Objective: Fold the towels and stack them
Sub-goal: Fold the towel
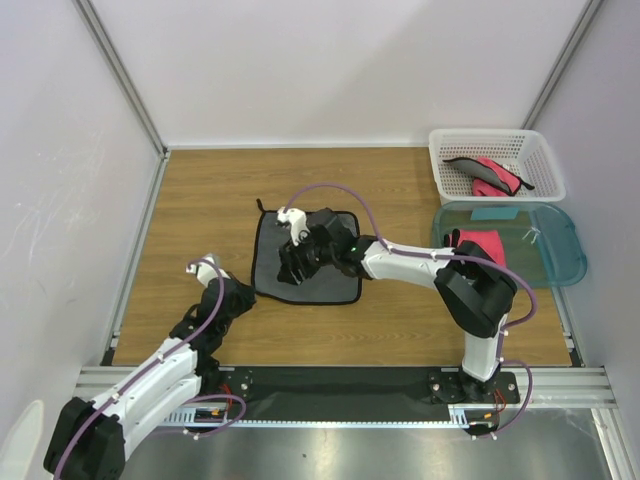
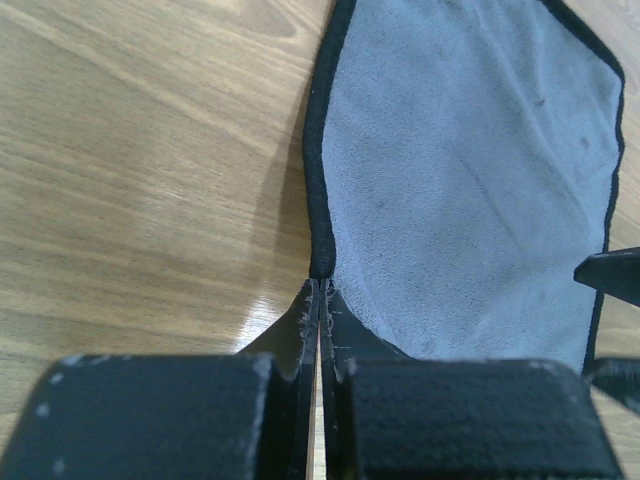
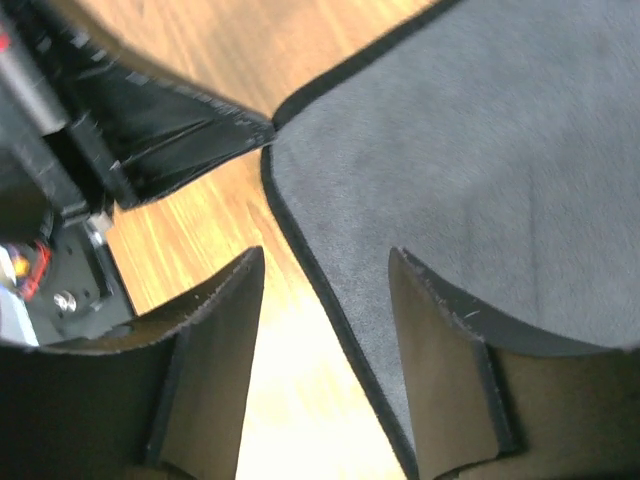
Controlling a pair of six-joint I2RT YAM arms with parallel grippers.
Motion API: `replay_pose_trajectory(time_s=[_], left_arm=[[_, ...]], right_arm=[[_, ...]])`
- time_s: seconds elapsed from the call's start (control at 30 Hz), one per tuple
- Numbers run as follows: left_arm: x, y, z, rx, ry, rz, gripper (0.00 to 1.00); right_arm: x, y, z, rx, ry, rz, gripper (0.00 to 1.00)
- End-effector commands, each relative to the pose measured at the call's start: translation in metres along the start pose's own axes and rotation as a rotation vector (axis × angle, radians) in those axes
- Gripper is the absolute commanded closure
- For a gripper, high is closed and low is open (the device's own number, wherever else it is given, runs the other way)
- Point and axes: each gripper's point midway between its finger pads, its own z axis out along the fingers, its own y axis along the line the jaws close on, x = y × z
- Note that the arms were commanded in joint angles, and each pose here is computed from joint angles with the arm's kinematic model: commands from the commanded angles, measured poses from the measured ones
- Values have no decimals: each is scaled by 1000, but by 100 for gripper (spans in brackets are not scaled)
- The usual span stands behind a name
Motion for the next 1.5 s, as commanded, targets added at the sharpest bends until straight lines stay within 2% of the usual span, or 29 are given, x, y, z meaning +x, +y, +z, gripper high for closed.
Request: replay_pose_trajectory(time_s=[0.0,0.13,0.47,0.83,1.0,1.03,1.13,1.2,1.3,1.33,1.37,1.43,1.47], left_arm=[[-11,-20,-1,49,-16,-30,100],[-13,-26,-2,62,-10,-37,100],[-13,-39,-3,97,24,-35,100],[-19,-39,-7,96,6,-20,100],[-20,-41,-8,110,3,-14,100],[-20,-41,-8,112,1,-14,100],[-18,-39,-8,108,5,-10,100],[-17,-38,-9,106,6,-15,94],[-18,-34,-9,93,-6,-31,68],[-18,-32,-9,86,-9,-37,46],[-17,-31,-9,82,-7,-44,38],[-15,-28,-8,74,-6,-55,27],[-15,-31,-8,88,-10,-70,26]], right_arm=[[-14,12,7,-41,-66,-220,41],[-5,12,20,-7,-55,-324,40],[12,28,40,-18,-49,-454,40],[23,26,57,-25,-41,-429,43],[23,16,63,24,-36,-415,58],[22,15,64,30,-38,-413,67],[16,16,64,39,-54,-409,80],[16,18,64,31,-56,-402,83],[18,18,65,28,-57,-386,87],[17,18,64,28,-58,-383,89],[18,18,64,27,-58,-381,88],[17,20,63,22,-60,-381,89],[18,19,63,23,-59,-380,89]])
